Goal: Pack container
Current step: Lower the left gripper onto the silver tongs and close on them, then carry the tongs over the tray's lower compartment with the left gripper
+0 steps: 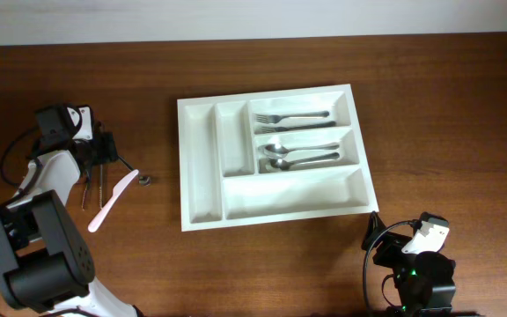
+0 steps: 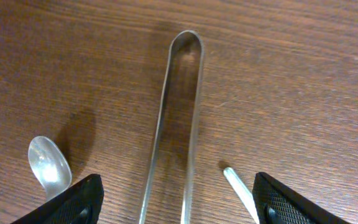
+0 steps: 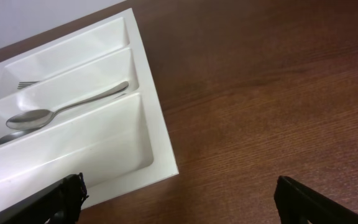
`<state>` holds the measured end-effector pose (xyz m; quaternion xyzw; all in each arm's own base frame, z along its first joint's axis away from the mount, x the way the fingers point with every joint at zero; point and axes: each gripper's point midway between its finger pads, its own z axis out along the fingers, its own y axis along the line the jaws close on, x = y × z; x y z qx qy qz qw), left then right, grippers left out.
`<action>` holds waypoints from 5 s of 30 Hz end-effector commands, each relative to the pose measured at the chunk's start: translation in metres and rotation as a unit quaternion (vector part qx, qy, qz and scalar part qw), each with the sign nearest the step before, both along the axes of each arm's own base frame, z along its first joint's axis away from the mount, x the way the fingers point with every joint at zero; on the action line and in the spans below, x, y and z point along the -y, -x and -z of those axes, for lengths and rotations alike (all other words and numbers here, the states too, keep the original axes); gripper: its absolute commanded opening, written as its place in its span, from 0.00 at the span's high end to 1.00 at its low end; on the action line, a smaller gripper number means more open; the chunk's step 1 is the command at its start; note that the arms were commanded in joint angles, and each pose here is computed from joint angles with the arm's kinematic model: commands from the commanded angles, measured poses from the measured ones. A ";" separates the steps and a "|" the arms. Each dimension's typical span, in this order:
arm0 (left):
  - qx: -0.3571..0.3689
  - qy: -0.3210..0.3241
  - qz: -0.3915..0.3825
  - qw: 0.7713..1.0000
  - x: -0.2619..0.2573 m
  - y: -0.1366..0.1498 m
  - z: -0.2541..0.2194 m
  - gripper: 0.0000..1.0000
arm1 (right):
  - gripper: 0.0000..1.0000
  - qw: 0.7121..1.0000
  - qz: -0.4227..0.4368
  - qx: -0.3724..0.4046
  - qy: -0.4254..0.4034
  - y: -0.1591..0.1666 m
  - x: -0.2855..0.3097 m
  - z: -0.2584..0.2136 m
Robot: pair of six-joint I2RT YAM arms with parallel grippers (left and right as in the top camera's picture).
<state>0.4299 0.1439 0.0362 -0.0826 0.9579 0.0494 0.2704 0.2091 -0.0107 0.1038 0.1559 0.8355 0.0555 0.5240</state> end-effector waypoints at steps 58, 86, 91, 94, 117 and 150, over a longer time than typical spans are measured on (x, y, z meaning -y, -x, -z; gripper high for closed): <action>-0.096 0.060 0.000 0.994 0.005 0.015 0.047 0.89 | 0.01 1.000 0.014 0.004 0.006 0.000 0.006 0.000; -0.045 0.040 0.178 0.982 0.174 -0.032 -0.112 0.98 | 0.01 1.000 0.014 0.004 0.006 0.000 0.006 0.000; -0.056 0.069 0.152 0.984 0.207 -0.025 -0.109 0.98 | 0.01 1.000 0.014 0.004 0.006 0.000 0.006 0.000; -0.068 0.063 0.121 0.988 0.213 -0.019 -0.104 0.98 | 0.01 1.000 0.014 0.004 0.006 0.000 0.006 0.000; -0.098 0.006 0.386 0.917 0.325 0.029 -0.071 0.98 | 0.01 1.000 0.014 0.004 0.006 0.000 0.006 0.000; -0.072 -0.026 0.737 0.672 0.462 0.122 -0.045 0.98 | 0.01 1.000 0.014 0.004 0.006 0.000 0.006 0.000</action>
